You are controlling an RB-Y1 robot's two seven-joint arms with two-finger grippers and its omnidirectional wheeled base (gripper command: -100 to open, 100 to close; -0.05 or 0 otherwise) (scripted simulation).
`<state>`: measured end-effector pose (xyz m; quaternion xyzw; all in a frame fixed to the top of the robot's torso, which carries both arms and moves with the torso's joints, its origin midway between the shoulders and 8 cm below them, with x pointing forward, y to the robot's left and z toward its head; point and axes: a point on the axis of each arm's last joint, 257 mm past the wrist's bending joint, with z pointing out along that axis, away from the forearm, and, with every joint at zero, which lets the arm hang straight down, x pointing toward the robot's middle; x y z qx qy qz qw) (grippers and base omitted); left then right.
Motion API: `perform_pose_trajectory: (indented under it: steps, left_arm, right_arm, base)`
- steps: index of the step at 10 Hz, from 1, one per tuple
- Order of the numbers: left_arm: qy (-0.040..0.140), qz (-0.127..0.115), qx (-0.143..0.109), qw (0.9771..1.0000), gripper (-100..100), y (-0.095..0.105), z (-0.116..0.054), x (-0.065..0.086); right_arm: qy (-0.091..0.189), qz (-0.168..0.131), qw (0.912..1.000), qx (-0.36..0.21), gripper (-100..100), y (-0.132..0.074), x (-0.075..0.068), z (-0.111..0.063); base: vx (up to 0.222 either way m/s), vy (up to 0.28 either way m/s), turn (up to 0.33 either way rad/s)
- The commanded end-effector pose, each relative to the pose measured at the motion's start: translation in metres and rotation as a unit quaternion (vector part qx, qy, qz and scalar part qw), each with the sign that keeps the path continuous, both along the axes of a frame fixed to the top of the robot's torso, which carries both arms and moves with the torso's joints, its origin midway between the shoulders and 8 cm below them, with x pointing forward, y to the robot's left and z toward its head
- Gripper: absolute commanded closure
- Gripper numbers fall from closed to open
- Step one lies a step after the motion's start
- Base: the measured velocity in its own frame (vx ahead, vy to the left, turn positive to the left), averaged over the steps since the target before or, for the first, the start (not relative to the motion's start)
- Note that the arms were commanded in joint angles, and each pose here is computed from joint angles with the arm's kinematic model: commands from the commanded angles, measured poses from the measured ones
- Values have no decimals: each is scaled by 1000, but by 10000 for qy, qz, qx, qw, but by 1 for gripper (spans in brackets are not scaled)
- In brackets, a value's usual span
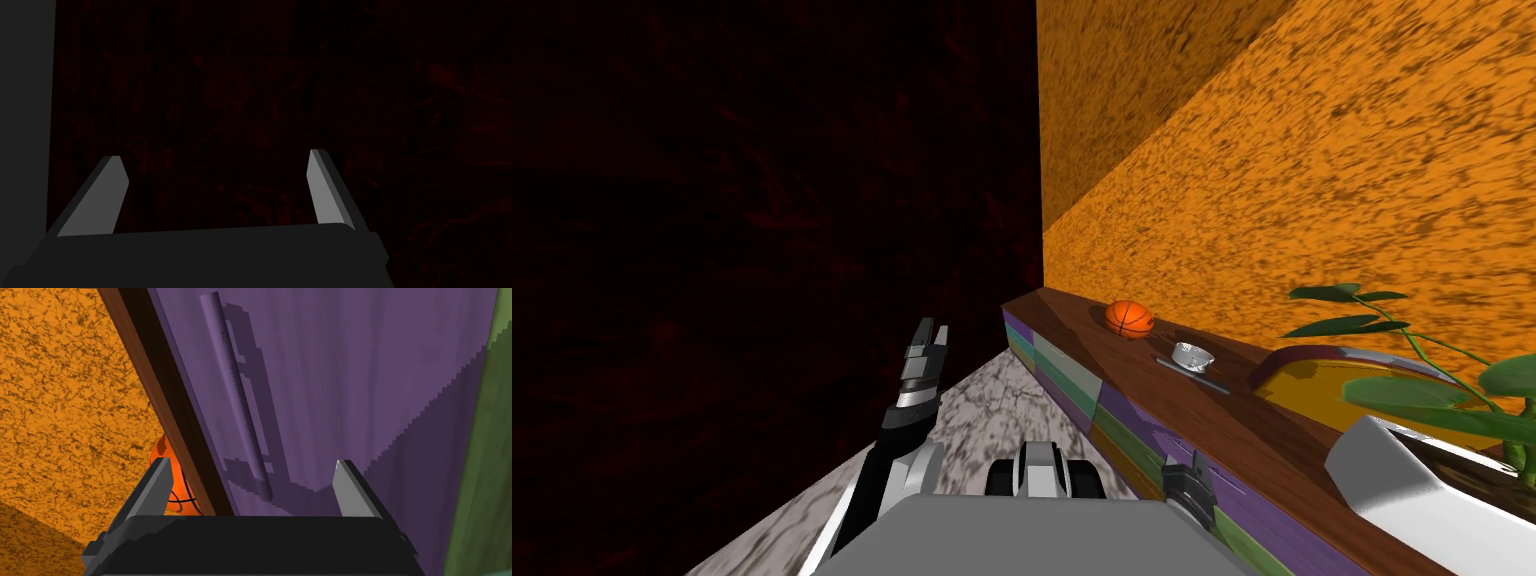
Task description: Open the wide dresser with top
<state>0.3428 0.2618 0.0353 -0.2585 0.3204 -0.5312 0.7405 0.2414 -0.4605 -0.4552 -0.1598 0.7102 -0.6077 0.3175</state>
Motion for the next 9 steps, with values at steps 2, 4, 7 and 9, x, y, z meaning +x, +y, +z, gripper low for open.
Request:
perform_pose_trajectory:
  steps: [2, 4, 7, 9]
  left_arm:
    - [0, 0, 0, 10000, 0, 0, 0, 0]
    - [-1, 0, -1, 10000, 0, 0, 0, 0]
    - [-1, -1, -2, 10000, 0, 0, 0, 0]
    - [0, 0, -1, 10000, 0, 0, 0, 0]
  right_arm:
    - [-4, -18, 10000, 3, 100, -8, 9, 2]
    - [-5, 10, 10000, -8, 100, -10, 17, 4]
    - [-2, 47, 10000, -17, 100, -11, 28, 8]
    - [27, 84, 10000, 25, 100, -5, 28, 5]
  base:
    - [2, -10, 5]
    - [-97, 102, -23]
    - [-140, 141, -24]
    - [-75, 87, -17]
